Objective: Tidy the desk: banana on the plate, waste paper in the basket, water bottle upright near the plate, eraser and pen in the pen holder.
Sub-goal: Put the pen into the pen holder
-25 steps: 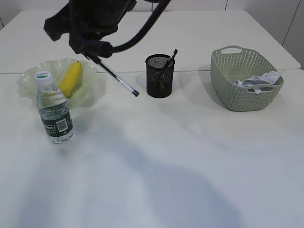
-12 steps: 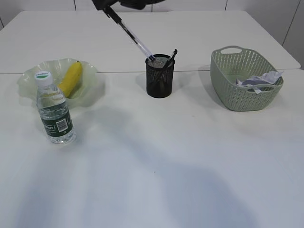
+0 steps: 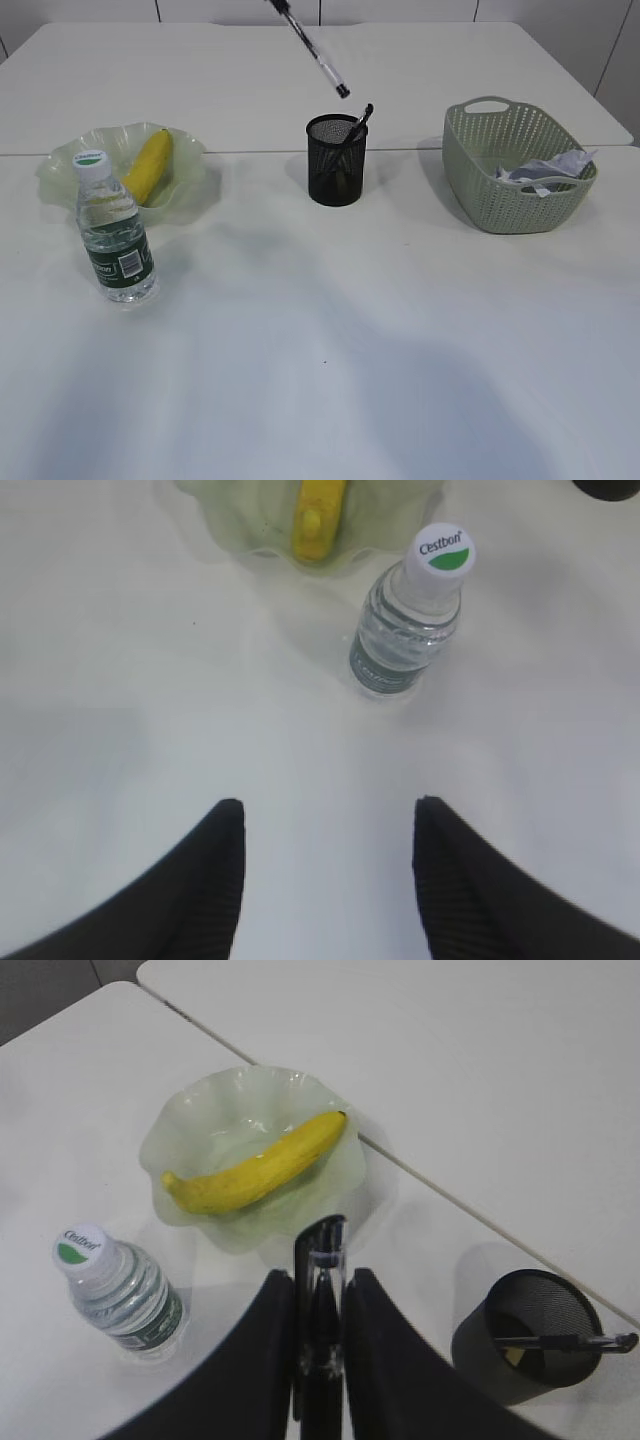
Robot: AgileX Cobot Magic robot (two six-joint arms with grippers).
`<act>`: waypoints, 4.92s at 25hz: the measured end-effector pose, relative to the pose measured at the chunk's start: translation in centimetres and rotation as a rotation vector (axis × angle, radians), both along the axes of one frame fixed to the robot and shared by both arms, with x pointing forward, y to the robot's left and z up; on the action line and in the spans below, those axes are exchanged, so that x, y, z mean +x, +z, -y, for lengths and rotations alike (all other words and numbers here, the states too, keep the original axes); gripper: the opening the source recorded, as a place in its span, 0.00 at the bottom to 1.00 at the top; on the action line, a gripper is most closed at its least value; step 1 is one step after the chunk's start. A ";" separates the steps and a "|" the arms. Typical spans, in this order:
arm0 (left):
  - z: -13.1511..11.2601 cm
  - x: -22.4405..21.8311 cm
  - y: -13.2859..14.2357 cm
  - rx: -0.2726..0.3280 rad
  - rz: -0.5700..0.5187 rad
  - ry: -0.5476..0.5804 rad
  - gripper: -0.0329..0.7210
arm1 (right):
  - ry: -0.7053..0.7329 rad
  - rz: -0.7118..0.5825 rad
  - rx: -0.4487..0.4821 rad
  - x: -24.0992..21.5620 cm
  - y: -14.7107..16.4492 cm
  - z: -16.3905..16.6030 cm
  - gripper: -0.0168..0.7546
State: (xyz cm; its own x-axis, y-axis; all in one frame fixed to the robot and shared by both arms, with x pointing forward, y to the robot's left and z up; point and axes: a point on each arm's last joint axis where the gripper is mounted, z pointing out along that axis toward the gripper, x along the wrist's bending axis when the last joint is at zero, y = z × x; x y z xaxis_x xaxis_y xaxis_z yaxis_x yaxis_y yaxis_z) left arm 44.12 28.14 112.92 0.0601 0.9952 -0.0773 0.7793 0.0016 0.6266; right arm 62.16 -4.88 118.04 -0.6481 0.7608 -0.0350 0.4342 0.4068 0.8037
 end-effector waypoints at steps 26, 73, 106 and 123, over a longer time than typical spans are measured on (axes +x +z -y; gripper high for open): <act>-0.2 0.1 0.1 0.020 0.021 0.002 0.55 | -0.136 0.318 0.146 5.0 -3.3 2.5 0.17; -0.5 0.4 0.3 0.063 0.053 0.005 0.55 | -0.305 0.578 0.251 12.0 -17.8 4.6 0.16; -0.4 1.8 -0.5 0.064 0.050 0.005 0.55 | -0.338 0.638 0.273 13.0 -21.6 5.0 0.19; -0.4 1.8 -0.5 0.067 0.050 0.005 0.52 | -0.334 0.594 0.258 12.9 -21.8 5.0 0.50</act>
State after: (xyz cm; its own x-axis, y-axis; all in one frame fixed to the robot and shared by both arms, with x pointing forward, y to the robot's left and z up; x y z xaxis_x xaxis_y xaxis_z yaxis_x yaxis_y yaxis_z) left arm 45.95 28.52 112.41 0.0575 0.9983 -0.0079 0.7472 -0.0378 0.6635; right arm 75.11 -9.84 96.21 -0.3069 0.9463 -0.1013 -0.0371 0.0944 0.9948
